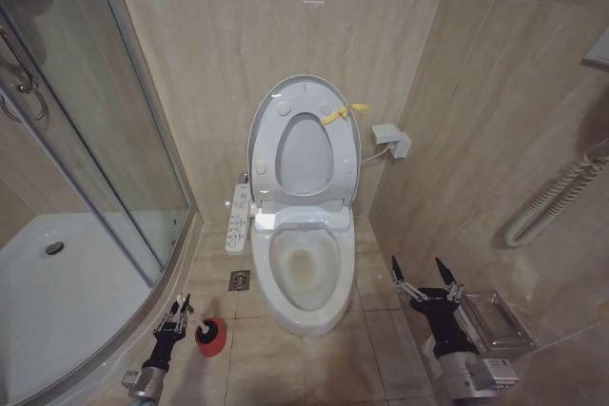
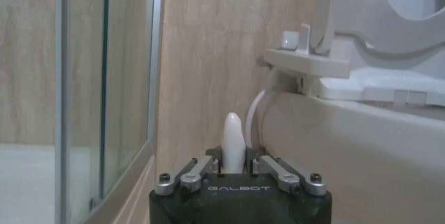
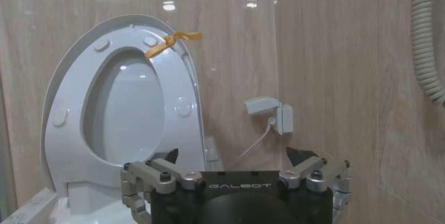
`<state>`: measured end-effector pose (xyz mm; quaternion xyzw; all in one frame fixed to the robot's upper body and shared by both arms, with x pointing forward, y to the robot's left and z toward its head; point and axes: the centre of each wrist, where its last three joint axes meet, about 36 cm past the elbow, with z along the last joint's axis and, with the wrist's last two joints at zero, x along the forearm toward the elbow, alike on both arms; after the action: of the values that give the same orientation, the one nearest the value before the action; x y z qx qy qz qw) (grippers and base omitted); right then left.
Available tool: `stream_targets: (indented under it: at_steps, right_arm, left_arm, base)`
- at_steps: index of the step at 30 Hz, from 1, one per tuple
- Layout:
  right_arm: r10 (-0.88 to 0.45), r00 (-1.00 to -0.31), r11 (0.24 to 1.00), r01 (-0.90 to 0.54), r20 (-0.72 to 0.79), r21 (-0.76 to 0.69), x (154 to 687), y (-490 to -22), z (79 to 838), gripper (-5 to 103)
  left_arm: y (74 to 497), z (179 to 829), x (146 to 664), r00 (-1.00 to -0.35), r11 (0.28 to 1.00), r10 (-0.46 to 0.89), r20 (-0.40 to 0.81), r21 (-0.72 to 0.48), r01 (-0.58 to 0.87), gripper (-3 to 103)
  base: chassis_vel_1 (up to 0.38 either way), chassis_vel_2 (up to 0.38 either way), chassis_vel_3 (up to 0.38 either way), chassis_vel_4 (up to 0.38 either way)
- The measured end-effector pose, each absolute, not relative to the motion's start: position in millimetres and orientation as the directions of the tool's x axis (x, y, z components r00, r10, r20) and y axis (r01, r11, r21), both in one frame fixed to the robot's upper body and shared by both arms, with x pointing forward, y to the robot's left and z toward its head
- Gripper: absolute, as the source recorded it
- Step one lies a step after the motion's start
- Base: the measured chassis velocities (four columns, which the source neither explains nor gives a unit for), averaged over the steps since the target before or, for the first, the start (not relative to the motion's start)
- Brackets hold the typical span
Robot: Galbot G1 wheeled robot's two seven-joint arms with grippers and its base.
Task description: Open the toilet lid, clean the toilet bowl with a toilet brush, close the toilet lid, and flush.
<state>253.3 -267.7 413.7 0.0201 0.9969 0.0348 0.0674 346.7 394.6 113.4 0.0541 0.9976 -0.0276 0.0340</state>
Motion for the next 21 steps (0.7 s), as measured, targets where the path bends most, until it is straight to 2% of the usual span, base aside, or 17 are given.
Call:
stream_targets:
  at_steps: [9, 19, 20, 21]
  right_arm:
    - [0.045, -0.99, 0.997, 0.035, -0.133, 0.072, 253, -268, 414, 100]
    - [0.044, -0.99, 0.997, 0.035, -0.132, 0.072, 253, -268, 414, 100]
    - [0.045, -0.99, 0.997, 0.035, -0.134, 0.072, 253, -268, 414, 100]
    - [0.045, -0.99, 0.997, 0.035, -0.132, 0.072, 253, -268, 414, 100]
  left_arm:
    - [380, 96, 326, -0.994, 0.993, 0.111, -0.008, -0.049, 0.111, 22]
    - [373, 97, 315, -0.987, 0.985, 0.163, 0.004, -0.051, 0.162, 22]
    - [373, 99, 316, -0.987, 0.986, 0.162, -0.001, -0.047, 0.162, 33]
    - [373, 101, 317, -0.988, 0.987, 0.157, -0.007, -0.041, 0.158, 33]
  base:
    - [0.0, 0.0, 0.0, 0.0]
    - [0.0, 0.0, 0.0, 0.0]
    - [0.0, 0.0, 0.0, 0.0]
    - [0.0, 0.0, 0.0, 0.0]
